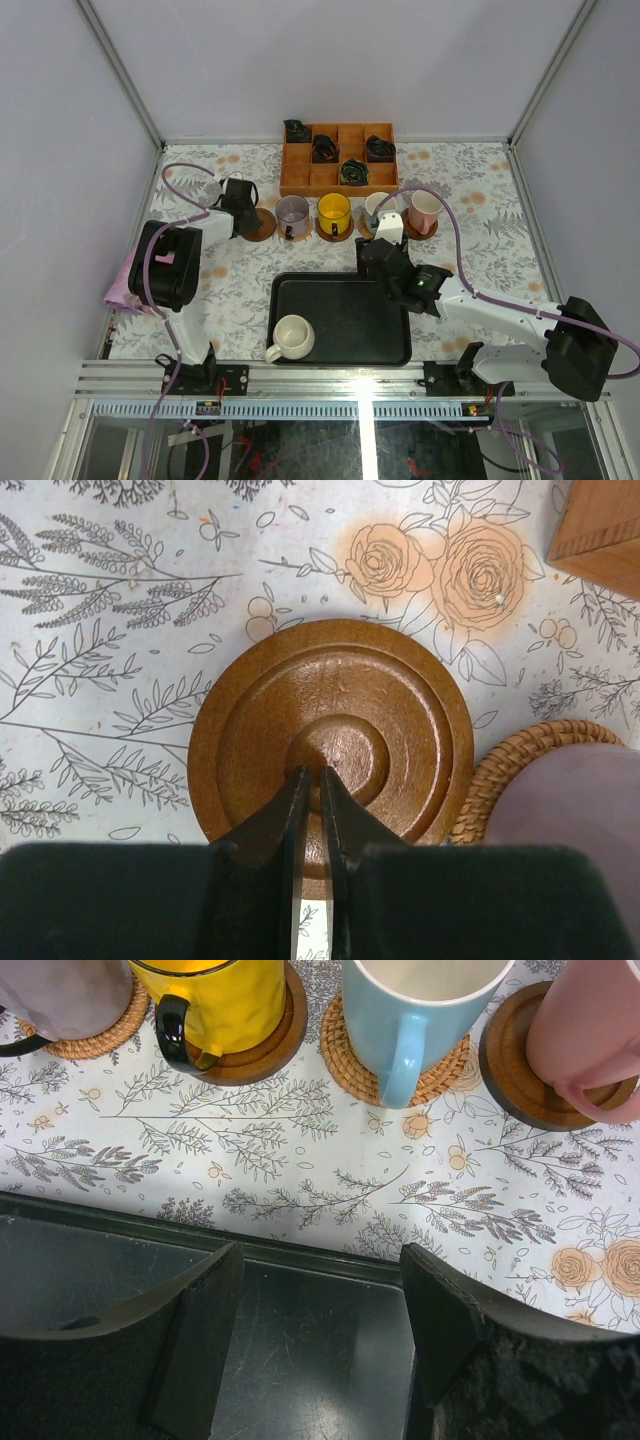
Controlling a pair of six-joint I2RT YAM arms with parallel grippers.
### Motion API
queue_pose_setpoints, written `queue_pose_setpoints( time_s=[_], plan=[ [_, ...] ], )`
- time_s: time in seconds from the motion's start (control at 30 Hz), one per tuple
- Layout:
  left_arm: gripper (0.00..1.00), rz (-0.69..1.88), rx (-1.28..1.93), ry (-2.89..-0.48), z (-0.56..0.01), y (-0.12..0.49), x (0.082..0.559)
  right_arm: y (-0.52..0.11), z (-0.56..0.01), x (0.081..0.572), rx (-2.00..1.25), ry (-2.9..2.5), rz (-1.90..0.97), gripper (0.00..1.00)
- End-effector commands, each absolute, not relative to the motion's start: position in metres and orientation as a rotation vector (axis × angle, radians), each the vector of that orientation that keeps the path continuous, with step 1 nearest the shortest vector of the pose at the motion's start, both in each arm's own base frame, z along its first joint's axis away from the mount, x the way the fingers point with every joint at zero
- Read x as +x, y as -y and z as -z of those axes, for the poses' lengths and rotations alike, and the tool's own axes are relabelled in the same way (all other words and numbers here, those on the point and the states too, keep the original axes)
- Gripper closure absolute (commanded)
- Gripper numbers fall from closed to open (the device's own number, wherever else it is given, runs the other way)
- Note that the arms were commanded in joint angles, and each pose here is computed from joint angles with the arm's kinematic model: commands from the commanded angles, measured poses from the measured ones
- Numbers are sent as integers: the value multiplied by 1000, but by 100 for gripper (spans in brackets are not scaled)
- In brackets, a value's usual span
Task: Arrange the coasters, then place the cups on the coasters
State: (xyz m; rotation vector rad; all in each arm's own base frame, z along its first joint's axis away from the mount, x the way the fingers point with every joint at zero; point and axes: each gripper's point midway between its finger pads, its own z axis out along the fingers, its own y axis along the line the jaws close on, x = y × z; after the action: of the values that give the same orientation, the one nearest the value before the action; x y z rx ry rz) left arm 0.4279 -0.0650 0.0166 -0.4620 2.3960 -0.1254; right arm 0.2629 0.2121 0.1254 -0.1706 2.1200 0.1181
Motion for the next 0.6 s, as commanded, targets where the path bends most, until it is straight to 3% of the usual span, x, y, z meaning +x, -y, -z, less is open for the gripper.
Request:
queue_pose_setpoints(
  time_s=[0.0,0.5,0.57],
  plan=[
    [92,100,-489,-2462,-3,58,405,-219,-143,269,-115,-2073,-185,29],
    [92,82,-494,-2442,-8,55,406,-219,-141,269,-120,-2079,-185,29],
    [87,89,-486,-2437,-10,56,408,-220,-140,269,-122,-2080,-185,29]
  ],
)
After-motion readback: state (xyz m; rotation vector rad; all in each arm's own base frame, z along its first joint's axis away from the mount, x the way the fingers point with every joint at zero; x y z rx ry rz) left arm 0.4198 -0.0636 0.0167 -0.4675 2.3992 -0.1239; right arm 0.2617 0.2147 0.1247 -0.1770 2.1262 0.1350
